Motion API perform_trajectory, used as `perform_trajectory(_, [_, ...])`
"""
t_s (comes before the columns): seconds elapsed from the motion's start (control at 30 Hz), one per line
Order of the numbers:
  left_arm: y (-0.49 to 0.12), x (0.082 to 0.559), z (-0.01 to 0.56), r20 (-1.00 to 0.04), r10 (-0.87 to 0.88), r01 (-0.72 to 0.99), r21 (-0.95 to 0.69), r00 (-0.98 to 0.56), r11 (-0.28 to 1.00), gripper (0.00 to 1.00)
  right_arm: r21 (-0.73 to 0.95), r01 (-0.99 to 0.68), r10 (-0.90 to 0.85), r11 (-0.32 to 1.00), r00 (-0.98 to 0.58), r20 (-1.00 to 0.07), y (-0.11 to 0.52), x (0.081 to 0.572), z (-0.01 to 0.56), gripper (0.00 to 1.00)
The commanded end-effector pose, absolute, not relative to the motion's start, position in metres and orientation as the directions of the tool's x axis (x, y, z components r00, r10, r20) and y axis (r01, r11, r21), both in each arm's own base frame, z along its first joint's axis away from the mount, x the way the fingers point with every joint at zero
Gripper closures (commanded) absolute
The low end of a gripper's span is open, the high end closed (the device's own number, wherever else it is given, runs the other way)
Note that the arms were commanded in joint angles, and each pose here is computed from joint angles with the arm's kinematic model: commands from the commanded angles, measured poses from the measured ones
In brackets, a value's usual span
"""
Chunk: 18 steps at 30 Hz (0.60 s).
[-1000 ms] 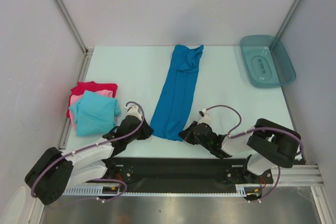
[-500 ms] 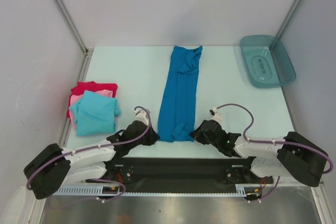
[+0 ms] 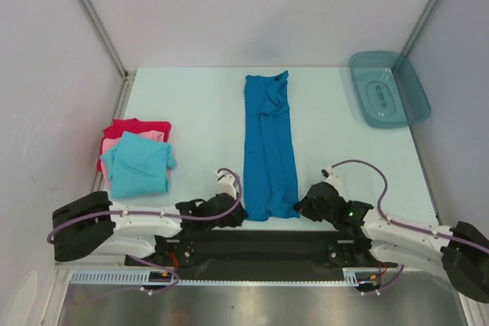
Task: Fold and stack the t-shirts
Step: Fold the tshirt
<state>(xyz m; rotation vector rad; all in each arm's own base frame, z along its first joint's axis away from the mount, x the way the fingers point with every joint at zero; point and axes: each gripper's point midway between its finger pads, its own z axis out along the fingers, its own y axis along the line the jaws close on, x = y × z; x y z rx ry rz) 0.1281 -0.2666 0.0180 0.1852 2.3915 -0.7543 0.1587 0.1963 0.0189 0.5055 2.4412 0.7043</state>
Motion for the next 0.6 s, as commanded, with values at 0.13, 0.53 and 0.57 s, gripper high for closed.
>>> perform_trajectory(0.13, [-0.259, 0.121, 0.039, -0.627, -0.083, 0.268, -0.445, -0.775, 0.854, 1.0, 0.534, 0.221, 0.475, 0.816, -0.783, -0.401, 0.176, 0.142, 0.016, 1.0])
perform_trajectory(0.53, [-0.27, 0.134, 0.116, -0.707, -0.126, 0.315, -0.459, -0.696, 0.831, 1.0, 0.597, 0.117, 0.459, 0.794, -0.758, -0.463, 0.204, 0.17, 0.08, 1.0])
perform_trajectory(0.57, [-0.271, 0.134, 0.117, -0.711, -0.118, 0.32, -0.451, -0.694, 0.833, 1.0, 0.594, 0.11, 0.454, 0.797, -0.758, -0.468, 0.205, 0.173, 0.083, 1.0])
